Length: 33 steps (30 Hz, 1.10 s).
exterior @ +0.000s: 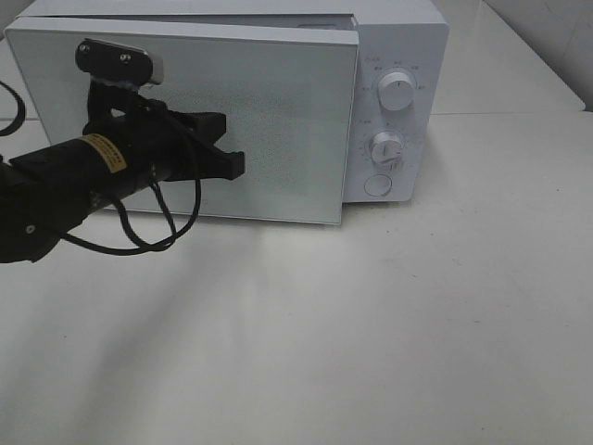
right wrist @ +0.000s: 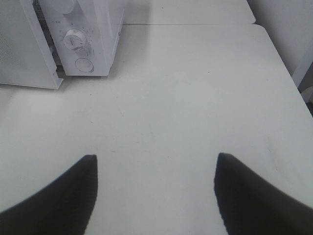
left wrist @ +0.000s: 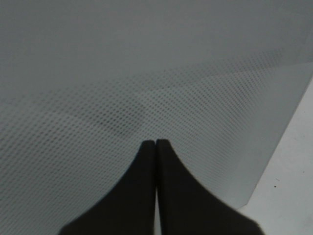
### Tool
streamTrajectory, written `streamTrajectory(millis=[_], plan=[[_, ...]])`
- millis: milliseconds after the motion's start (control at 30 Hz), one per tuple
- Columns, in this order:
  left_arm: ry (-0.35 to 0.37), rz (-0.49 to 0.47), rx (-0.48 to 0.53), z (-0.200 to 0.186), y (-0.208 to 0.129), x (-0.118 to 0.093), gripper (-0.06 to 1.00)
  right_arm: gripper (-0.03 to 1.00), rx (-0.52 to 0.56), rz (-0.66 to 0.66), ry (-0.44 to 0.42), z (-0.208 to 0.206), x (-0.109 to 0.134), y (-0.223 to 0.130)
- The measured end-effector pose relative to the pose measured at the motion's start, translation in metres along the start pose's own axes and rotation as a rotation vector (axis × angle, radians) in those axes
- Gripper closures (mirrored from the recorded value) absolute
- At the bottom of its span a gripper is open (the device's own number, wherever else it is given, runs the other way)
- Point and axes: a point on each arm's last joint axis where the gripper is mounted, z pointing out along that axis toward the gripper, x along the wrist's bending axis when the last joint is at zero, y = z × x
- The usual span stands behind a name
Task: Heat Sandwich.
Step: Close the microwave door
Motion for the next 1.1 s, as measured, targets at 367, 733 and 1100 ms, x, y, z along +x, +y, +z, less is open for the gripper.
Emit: streamTrajectory(millis=[367,733,1100], plan=[[-0.015,-0.029,-0.015,0.029,0.01,-0.018,0.94,0.3,0.0,0.0,0.0,0.0,0.0,0.0],[-0.052,-0.01,0.028,0.059,0.011,-0.033,0.94,0.33,0.0,0.0,0.0,0.0,0.0,0.0],[-0.061,-0.006,0.038,0.08,0.012,-0.039,0.94,0.33,0.0,0.0,0.0,0.0,0.0,0.0]])
